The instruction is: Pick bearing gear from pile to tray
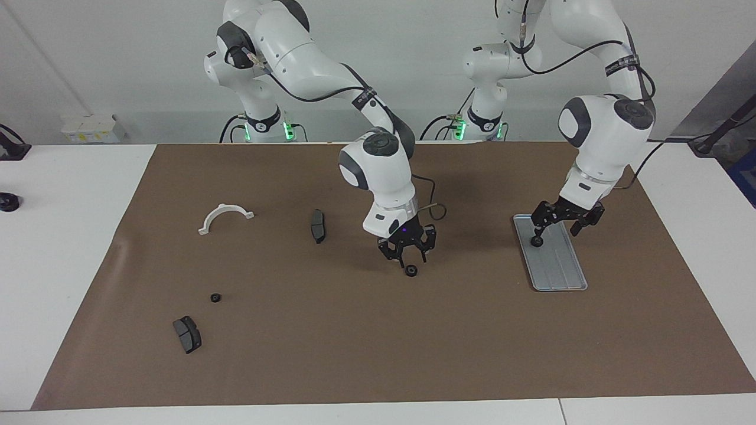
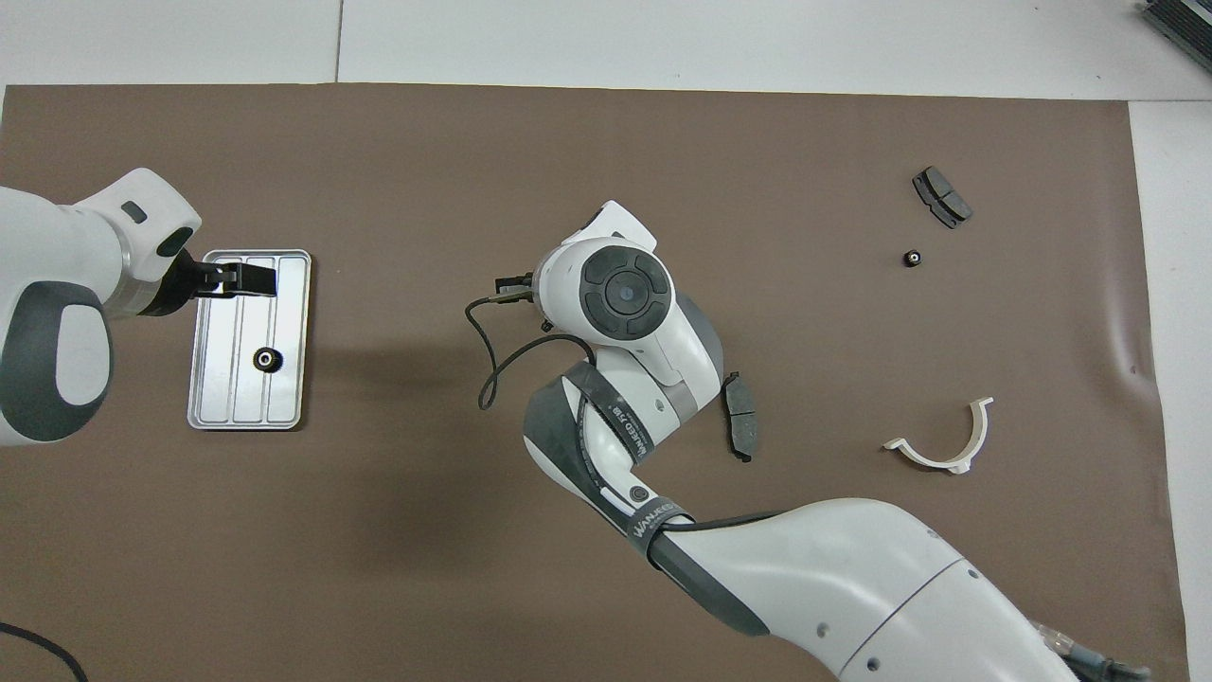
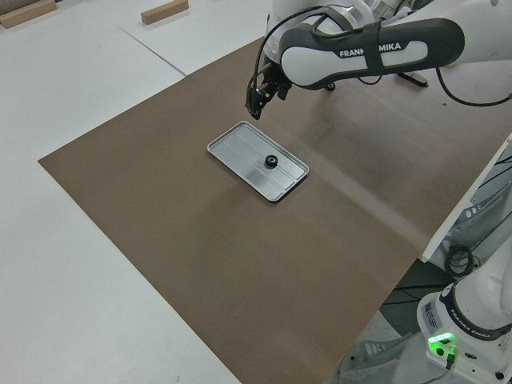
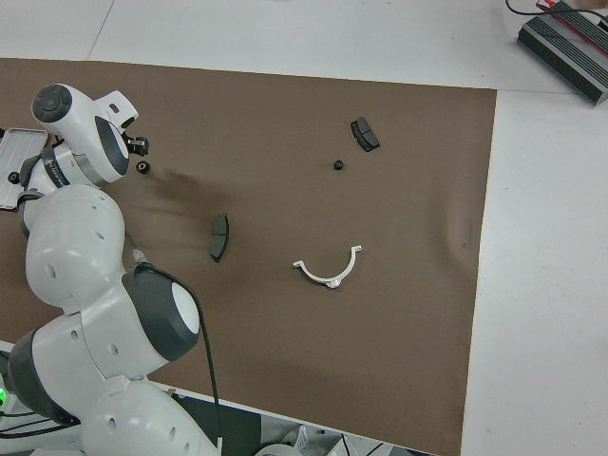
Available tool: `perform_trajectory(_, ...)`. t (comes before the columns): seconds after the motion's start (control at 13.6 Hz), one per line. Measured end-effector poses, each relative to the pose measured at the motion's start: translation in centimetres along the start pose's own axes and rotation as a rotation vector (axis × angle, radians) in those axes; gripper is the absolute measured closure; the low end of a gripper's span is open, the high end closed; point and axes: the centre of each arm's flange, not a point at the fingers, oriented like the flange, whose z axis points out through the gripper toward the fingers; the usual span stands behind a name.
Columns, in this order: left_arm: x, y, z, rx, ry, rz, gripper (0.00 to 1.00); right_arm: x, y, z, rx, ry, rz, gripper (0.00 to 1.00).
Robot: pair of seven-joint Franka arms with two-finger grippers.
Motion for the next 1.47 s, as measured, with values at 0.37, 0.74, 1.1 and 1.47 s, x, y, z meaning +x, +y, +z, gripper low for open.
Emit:
perform_trajectory(0.37,0.7,10.8,2.0,-0.041,0.046,-0.126,0.0,5.4,10.0,-2.9,-0.089,0.049,0.055,0.15)
perform_trajectory(0.74,1.9,24.4,8.0,-0.015,0.056,-0.244,0.0,9.1,29.4,-6.9,-0.21,-0.053,0.042,0.16)
perform_trajectory(1.1,0.5,30.5,13.3,0.008,0.039,-0.283,0.16,7.8,41.0,-7.5,-0.251,-0.124,0.134,0.24)
perform_trajectory(1.47,-2.4,31.2,16.5,0.012,0.018,-0.275,0.3,4.1,44.0,-3.6,-0.252,-0.15,0.161,0.35)
